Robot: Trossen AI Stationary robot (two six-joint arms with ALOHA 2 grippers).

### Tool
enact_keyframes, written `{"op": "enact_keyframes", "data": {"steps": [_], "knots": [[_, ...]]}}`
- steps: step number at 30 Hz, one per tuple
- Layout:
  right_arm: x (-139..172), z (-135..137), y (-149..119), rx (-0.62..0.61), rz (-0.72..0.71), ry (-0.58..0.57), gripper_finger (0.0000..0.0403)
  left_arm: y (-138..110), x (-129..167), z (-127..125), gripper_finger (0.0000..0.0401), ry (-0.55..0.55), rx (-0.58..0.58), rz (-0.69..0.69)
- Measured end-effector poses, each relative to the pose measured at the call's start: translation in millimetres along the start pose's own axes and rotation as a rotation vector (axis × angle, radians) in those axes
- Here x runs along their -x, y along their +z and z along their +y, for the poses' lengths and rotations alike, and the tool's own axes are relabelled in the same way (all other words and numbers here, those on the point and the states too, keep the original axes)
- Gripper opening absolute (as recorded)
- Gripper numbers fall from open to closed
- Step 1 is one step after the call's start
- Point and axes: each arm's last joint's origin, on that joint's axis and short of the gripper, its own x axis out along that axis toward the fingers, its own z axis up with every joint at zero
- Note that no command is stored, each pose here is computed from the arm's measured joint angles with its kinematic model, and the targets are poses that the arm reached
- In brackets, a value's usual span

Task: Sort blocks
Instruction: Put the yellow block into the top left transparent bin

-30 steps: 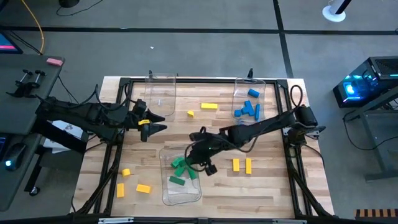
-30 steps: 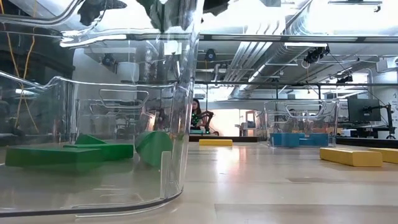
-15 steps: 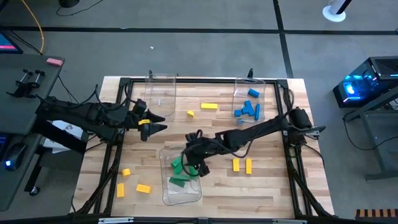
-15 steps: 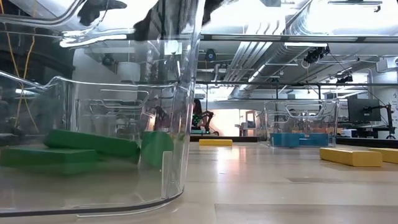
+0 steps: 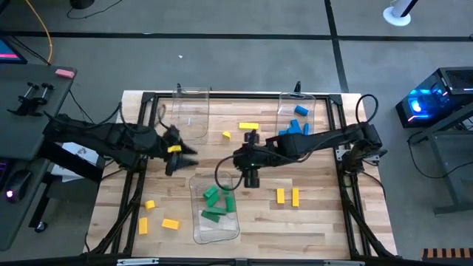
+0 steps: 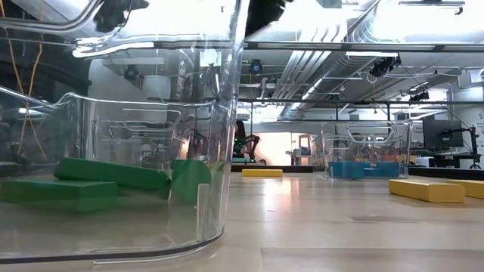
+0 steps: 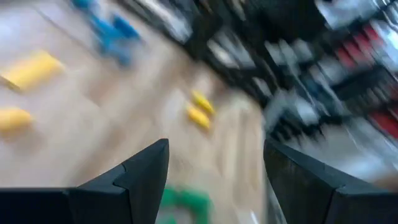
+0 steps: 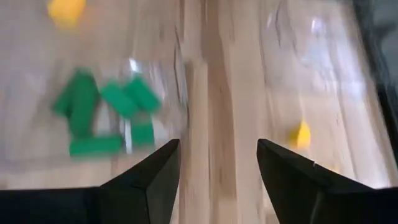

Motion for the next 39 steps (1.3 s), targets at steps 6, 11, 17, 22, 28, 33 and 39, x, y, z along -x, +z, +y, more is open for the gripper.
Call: {"op": "enact_keyframes", "data": {"steps": [6, 11, 17, 22, 28, 33, 39], "knots": [[9, -3, -24, -0.02, 0.212, -0.069, 0.0208, -34, -8, -9, 0.0247, -0.053, 0.09, 0.368], [18, -3, -39, -0.048, 0.265, -0.121, 0.0208, -66, -13, -31, 0.0247, -0.068, 0.072, 0.528], [44, -10, -62, -0.144, 0.222, -0.235, 0.0208, -118, -12, -53, 0.0241, -0.003, -0.027, 0.736], [57, -17, -86, -0.287, 0.131, -0.278, 0.0208, -159, -11, -58, 0.0233, 0.095, -0.144, 0.924], [53, -16, -110, -0.428, 0.032, -0.246, 0.0208, -188, -17, -58, 0.0223, 0.149, -0.297, 1.027], [39, -11, -121, -0.495, 0.002, -0.196, 0.0208, -207, -31, -54, 0.0216, 0.185, -0.443, 1.053], [30, -8, -122, -0.522, -0.047, -0.17, 0.0208, -216, -47, -46, 0.0214, 0.255, -0.558, 1.028]]}}
